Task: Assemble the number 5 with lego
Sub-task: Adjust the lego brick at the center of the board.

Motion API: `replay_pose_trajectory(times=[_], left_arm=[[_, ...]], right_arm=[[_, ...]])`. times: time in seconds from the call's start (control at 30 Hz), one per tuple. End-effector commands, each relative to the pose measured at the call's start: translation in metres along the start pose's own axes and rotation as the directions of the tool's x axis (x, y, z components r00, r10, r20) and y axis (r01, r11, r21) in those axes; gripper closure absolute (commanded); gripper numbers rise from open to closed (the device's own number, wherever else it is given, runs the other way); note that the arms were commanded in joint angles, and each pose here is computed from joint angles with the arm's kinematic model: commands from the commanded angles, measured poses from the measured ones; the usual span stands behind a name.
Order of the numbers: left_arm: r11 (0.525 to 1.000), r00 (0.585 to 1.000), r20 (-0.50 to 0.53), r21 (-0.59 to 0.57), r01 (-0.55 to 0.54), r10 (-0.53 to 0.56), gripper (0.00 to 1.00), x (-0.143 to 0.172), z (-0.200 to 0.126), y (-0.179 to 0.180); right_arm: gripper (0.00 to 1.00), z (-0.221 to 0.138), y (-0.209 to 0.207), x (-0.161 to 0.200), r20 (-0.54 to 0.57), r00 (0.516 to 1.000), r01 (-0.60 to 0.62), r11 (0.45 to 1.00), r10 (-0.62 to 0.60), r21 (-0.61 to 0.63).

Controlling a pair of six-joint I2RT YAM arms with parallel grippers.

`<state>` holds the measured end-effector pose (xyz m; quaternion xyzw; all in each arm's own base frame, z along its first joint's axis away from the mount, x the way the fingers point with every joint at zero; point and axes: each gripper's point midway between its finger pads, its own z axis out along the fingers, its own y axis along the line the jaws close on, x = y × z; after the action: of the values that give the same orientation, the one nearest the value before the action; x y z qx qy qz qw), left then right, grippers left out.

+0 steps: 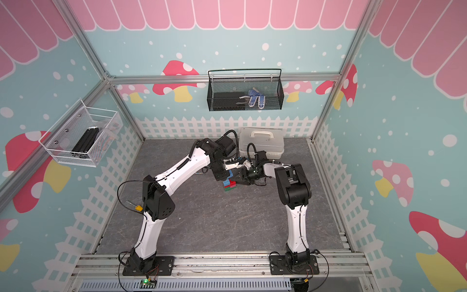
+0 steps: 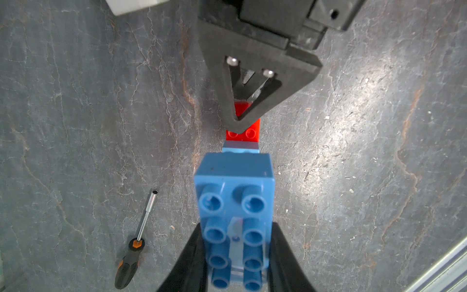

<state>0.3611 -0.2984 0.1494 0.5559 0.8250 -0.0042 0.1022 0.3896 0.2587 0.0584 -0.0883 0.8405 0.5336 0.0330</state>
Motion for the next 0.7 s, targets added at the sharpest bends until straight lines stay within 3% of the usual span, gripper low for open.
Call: replay_pose_trajectory(times=[0.0,0.67], left_arm=[[0.999,1.000,0.005,0.044,-0.004,0.004,1.00,-0.005,0.008,-0.010],[0.992,0.997,-0.005,0.099,-0.075,0.076,1.00,-0.004,0.030,-0.020]], right_arm=[[0.52,0.003,-0.011,0.009,-0.012,1.000,-0.023,1.000,0.023,0.017],[0.52,0.000,-0.020,0.022,0.052,0.994,-0.102,0.992,0.098,0.068]])
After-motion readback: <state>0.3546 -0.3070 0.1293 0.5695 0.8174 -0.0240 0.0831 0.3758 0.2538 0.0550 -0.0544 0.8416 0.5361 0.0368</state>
